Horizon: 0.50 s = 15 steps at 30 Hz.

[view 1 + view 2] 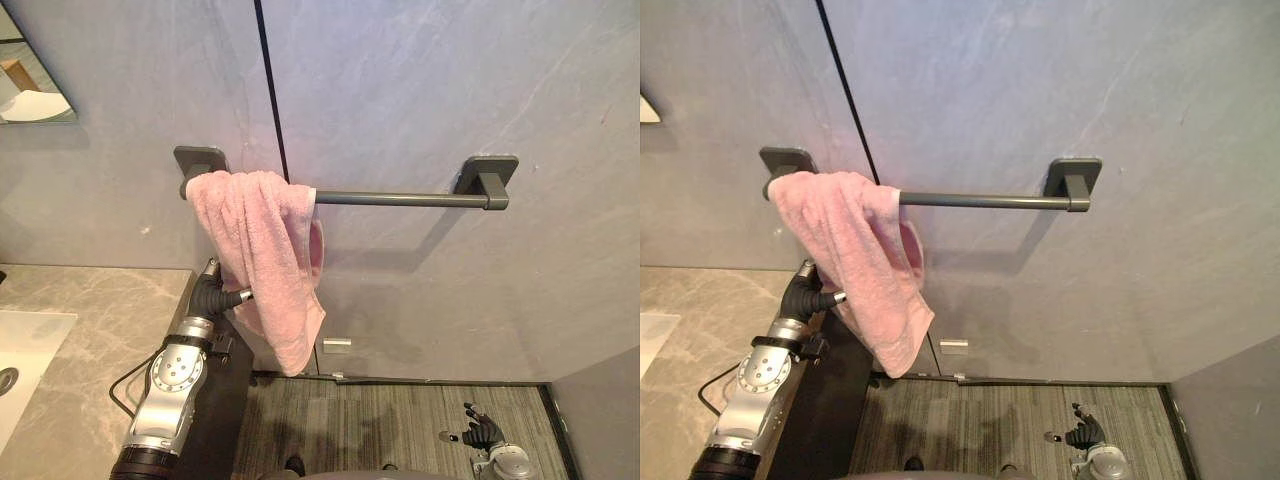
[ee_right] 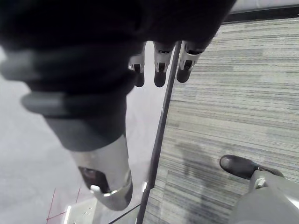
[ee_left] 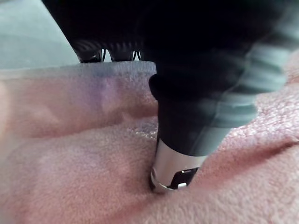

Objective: Organize washtable

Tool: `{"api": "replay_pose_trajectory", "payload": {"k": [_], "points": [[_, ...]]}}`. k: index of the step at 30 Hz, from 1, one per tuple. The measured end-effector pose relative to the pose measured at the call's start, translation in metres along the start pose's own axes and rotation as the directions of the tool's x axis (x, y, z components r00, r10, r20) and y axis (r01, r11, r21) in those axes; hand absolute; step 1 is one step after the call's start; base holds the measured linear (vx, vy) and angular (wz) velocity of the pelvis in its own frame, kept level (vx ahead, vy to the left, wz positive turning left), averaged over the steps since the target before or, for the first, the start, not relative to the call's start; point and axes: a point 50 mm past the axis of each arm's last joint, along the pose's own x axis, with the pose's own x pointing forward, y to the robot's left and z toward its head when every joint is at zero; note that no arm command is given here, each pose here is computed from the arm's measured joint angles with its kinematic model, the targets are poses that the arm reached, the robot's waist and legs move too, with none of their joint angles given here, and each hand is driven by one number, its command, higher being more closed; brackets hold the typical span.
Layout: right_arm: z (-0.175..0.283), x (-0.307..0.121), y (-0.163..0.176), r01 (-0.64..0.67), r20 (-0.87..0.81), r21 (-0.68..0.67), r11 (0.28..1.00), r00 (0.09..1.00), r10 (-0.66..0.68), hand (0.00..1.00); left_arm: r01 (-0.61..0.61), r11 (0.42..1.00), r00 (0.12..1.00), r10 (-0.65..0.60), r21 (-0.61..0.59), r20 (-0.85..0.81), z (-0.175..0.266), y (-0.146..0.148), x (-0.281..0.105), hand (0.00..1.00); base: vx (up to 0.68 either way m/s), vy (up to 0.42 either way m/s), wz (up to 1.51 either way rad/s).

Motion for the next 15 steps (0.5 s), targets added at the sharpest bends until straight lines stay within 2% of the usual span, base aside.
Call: {"api": "replay_pose_trajectory", "payload": {"k": [9, 10, 15], "points": [[-0.0001, 0.0, 0.0002, -0.001, 0.0, -0.001, 1.0, 1.0, 0.001, 0.0, 0.001, 1.0, 1.0, -0.001, 0.008, 0.007, 0.0013, -0.0001, 0.0021, 1.0, -0.01, -0.008, -0.02], [-0.0001, 0.0, 0.0002, -0.002, 0.0, -0.002, 1.0, 1.0, 0.002, 0.0, 0.001, 1.0, 1.0, -0.001, 0.008, 0.007, 0.0013, -0.0001, 0.0021, 0.0, -0.04, -0.013, -0.02], [0.0, 0.0, 0.0013, -0.006, 0.0, -0.006, 1.0, 1.0, 0.006, 0.0, 0.001, 1.0, 1.0, -0.001, 0.007, 0.006, 0.0011, -0.0001, 0.002, 0.0, -0.01, -0.005, -0.01]]}}
